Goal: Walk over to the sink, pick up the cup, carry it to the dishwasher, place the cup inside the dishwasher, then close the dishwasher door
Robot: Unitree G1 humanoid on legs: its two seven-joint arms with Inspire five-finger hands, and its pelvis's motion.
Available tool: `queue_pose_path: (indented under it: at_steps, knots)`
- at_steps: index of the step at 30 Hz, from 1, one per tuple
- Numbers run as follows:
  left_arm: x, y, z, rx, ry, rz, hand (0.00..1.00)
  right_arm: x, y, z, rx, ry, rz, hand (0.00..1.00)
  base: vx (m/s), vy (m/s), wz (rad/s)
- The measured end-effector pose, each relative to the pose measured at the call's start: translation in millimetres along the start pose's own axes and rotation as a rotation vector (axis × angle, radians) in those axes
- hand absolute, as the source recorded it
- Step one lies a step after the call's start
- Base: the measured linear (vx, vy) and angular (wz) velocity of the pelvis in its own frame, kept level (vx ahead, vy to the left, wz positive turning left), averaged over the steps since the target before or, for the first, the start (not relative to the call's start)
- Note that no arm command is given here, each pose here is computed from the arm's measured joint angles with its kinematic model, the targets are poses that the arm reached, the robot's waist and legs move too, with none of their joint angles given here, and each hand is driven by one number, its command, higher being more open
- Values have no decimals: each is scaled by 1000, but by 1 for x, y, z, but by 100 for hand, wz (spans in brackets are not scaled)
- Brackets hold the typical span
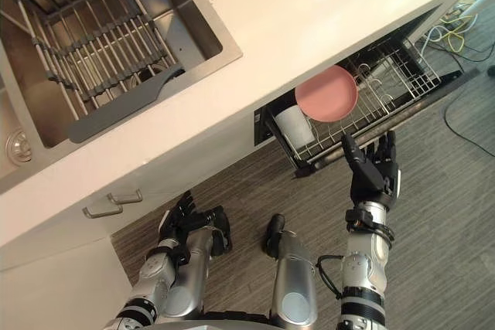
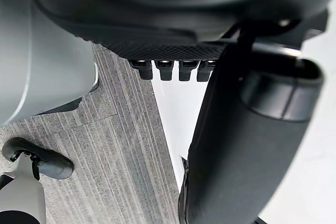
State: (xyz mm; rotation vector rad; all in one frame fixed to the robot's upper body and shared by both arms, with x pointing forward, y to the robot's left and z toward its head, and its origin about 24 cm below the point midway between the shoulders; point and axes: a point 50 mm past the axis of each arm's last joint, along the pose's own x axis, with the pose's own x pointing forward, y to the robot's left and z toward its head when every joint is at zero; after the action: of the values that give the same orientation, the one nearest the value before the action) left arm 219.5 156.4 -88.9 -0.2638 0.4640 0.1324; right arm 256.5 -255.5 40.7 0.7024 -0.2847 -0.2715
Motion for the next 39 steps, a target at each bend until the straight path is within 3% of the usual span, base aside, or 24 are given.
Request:
queue_pose_path:
  at_steps: [9,14,28,39]
  knots:
    - [0,-6,-1,-29,16,-26,100,35,44,-2,24,6,137,100,-17,-61,19]
    - [0,-6,-2,-48,20,-27,100,60,90,4,80,-29,276,100,-55,-74,17]
    - [-3,-4,-6,-55,28,-48,100,78,109,0,44,35,348,100,-43,-54,2]
    - [-7,1,-16,17,76,-55,100,70,104,-9,-400,142,395,100,22,-38,-9]
